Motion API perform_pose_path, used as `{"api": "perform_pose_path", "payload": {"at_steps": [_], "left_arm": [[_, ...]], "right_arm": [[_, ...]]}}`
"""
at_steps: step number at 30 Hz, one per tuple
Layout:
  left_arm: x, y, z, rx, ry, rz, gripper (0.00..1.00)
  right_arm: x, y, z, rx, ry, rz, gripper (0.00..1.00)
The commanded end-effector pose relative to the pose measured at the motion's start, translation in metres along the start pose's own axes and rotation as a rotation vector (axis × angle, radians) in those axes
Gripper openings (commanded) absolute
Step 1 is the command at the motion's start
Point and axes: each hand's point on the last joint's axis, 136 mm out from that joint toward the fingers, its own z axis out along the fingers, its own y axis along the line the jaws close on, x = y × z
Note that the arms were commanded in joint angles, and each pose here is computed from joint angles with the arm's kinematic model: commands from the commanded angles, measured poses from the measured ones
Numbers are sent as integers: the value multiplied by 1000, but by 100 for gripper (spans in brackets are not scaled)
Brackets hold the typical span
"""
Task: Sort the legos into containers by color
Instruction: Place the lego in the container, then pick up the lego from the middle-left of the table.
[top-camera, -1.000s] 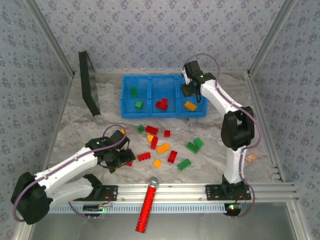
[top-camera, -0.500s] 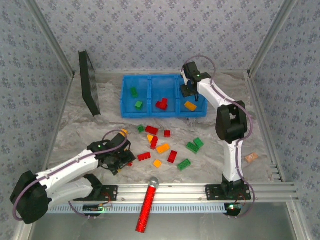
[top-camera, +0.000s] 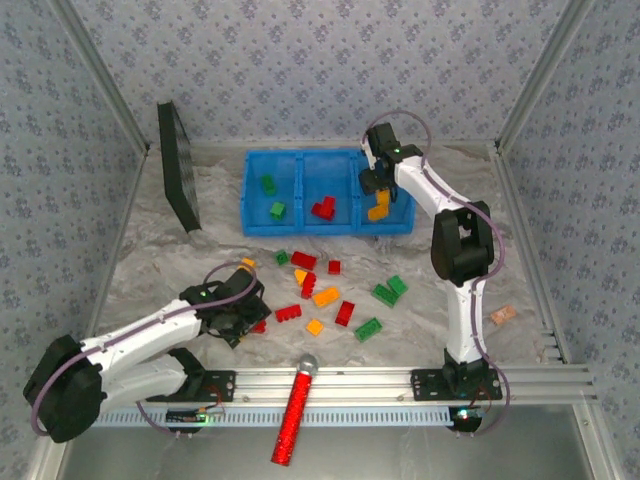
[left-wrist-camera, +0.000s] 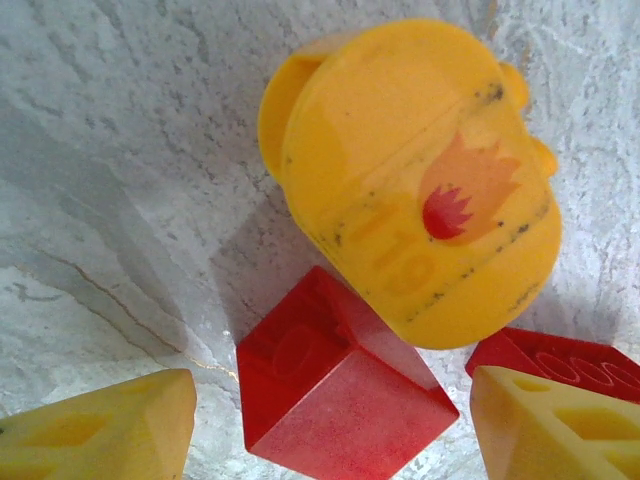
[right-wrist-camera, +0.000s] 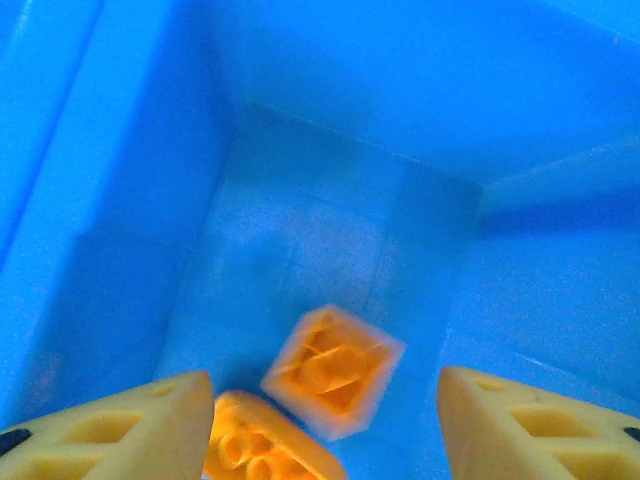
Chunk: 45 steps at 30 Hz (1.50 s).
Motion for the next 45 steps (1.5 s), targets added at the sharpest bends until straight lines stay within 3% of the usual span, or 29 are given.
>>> {"api": "perform_pose_path", "payload": {"at_steps": [1, 28, 45], "left_arm": [[-4, -2, -2, 7, -30, -45, 73], [10, -5, 8, 26, 30, -108, 67], [7, 14, 7, -64, 3, -52, 43]], "right_arm": [[0, 2, -3, -18, -3, -11, 65], [-1, 8, -15, -15, -19, -27, 67], [5, 5, -11, -4, -4, -38, 67]]}}
